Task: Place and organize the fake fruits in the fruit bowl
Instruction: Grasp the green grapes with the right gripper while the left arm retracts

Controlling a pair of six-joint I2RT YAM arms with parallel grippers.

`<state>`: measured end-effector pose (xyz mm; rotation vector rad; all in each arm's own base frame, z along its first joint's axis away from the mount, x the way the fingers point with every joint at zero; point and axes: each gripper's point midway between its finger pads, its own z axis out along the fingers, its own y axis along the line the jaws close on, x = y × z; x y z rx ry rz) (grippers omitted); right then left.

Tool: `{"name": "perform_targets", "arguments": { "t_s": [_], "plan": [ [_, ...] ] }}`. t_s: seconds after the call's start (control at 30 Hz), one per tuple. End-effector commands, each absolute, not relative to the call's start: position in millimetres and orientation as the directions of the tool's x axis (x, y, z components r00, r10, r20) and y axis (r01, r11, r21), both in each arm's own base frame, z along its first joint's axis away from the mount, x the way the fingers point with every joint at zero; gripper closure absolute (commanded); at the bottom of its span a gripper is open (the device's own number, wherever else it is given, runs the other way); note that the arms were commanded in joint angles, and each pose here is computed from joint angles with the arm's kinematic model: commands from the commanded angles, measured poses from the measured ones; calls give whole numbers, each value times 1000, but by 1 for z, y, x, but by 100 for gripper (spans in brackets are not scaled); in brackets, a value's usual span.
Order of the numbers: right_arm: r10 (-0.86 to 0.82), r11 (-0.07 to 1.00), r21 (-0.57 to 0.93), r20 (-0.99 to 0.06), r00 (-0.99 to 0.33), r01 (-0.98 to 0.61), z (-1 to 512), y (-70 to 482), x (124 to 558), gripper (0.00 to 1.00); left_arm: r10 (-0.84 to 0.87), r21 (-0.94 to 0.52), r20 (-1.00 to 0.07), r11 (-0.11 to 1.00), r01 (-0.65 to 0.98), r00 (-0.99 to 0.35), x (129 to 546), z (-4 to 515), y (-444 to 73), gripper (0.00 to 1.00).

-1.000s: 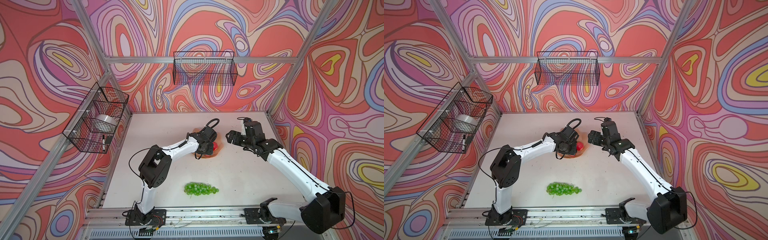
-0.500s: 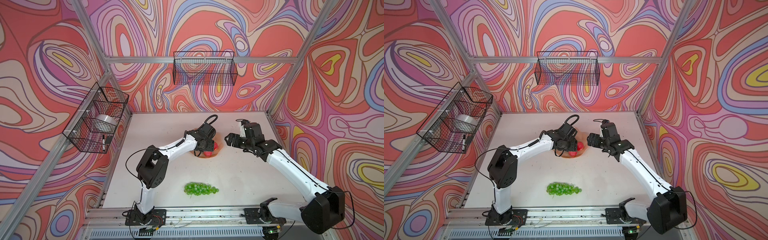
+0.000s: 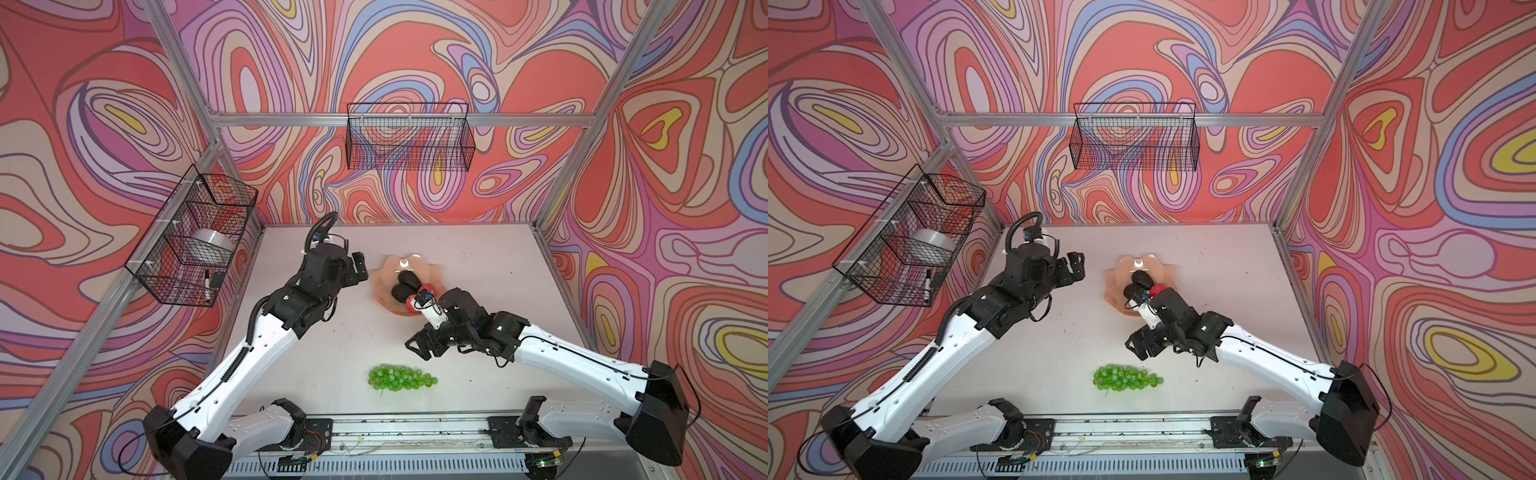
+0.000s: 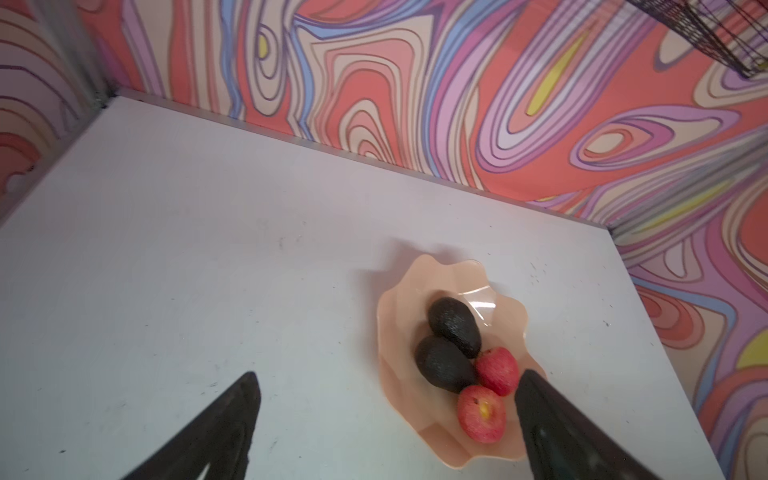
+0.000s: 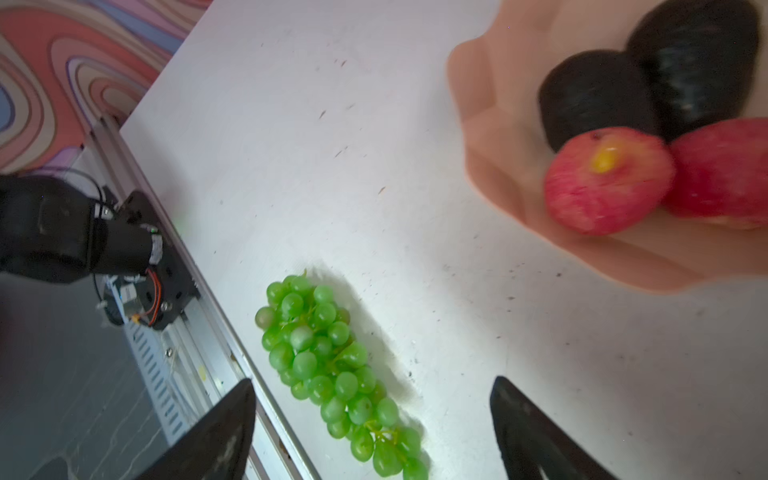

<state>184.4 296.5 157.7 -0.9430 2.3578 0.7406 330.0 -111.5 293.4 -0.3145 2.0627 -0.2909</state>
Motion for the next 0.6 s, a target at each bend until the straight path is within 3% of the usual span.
{"name": "perform_targets", "arguments": {
  "t_s": [0.0,0.13,0.33,0.57],
  "plan": [
    [-545,522,251,-637,-545,-815,148,317,170,9,-367,-289,-787,930,-229,-496,304,266,-71,2],
    [-632,427,223,-619,-466,-876,135,336,146,9,-397,-285,-792,912,-294,-464,278,259,-43,1],
    [-714,378,166,-573,-401,-911,105,348,133,8,-415,-278,-802,896,-347,-430,258,260,-20,0],
    [-752,393,109,-533,-387,-913,72,357,143,9,-407,-254,-804,894,-370,-433,253,261,-13,0]
  ]
}}
